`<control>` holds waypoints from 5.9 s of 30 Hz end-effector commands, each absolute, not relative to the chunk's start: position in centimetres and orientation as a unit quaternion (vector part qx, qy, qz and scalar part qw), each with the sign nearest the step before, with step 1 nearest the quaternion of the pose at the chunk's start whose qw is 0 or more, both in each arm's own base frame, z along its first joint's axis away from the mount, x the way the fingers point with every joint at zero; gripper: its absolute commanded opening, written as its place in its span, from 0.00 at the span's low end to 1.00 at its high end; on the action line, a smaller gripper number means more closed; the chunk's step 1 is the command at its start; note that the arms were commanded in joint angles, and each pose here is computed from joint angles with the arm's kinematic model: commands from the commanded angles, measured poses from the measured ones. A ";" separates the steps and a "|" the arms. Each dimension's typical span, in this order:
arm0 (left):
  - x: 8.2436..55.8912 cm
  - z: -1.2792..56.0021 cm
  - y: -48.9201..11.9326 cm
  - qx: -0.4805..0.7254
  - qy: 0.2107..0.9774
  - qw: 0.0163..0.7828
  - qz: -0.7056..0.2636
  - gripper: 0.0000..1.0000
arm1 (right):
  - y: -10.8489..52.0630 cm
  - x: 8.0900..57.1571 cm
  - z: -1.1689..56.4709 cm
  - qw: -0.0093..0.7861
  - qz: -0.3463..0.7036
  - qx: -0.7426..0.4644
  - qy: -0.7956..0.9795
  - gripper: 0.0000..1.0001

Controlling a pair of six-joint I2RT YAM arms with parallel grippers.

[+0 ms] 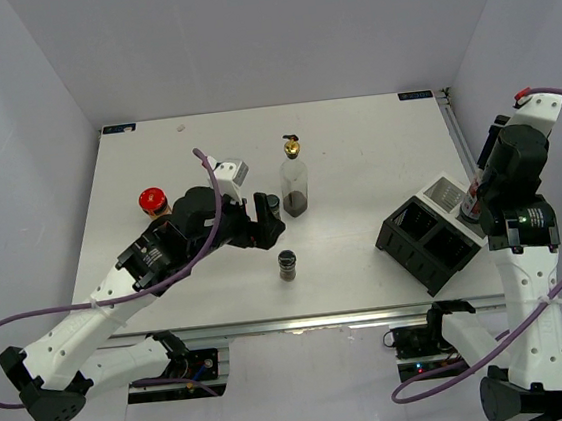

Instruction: Organize the condiment bottles

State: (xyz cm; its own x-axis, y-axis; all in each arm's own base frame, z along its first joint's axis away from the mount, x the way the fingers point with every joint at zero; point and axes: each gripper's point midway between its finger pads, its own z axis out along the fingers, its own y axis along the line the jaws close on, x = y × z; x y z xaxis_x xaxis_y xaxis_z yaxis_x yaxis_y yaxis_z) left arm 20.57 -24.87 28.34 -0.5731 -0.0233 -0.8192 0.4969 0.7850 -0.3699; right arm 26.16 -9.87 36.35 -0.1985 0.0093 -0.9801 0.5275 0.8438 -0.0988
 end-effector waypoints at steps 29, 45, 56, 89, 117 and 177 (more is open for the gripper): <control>19.7 30.3 -25.4 0.132 0.828 0.430 -0.334 0.98 | -9.8 23.9 40.7 0.646 -0.213 0.176 0.711 0.08; 20.3 29.5 -25.8 0.137 0.834 0.428 -0.320 0.98 | -10.3 24.4 36.6 0.643 -0.218 0.197 0.707 0.08; 20.5 28.7 -26.0 0.134 0.839 0.422 -0.317 0.98 | -11.2 23.3 33.2 0.640 -0.225 0.242 0.693 0.08; 22.6 32.5 -23.3 0.100 0.818 0.497 -0.273 0.98 | -3.9 28.3 38.2 0.630 -0.071 0.068 0.770 0.82; 23.6 31.8 -18.4 0.058 0.822 0.505 -0.255 0.98 | 26.7 33.7 33.1 0.636 0.295 -0.305 0.644 0.95; 22.3 34.7 -17.0 0.050 0.795 0.541 -0.270 0.98 | 28.0 37.2 37.7 0.743 0.224 -0.253 0.577 0.08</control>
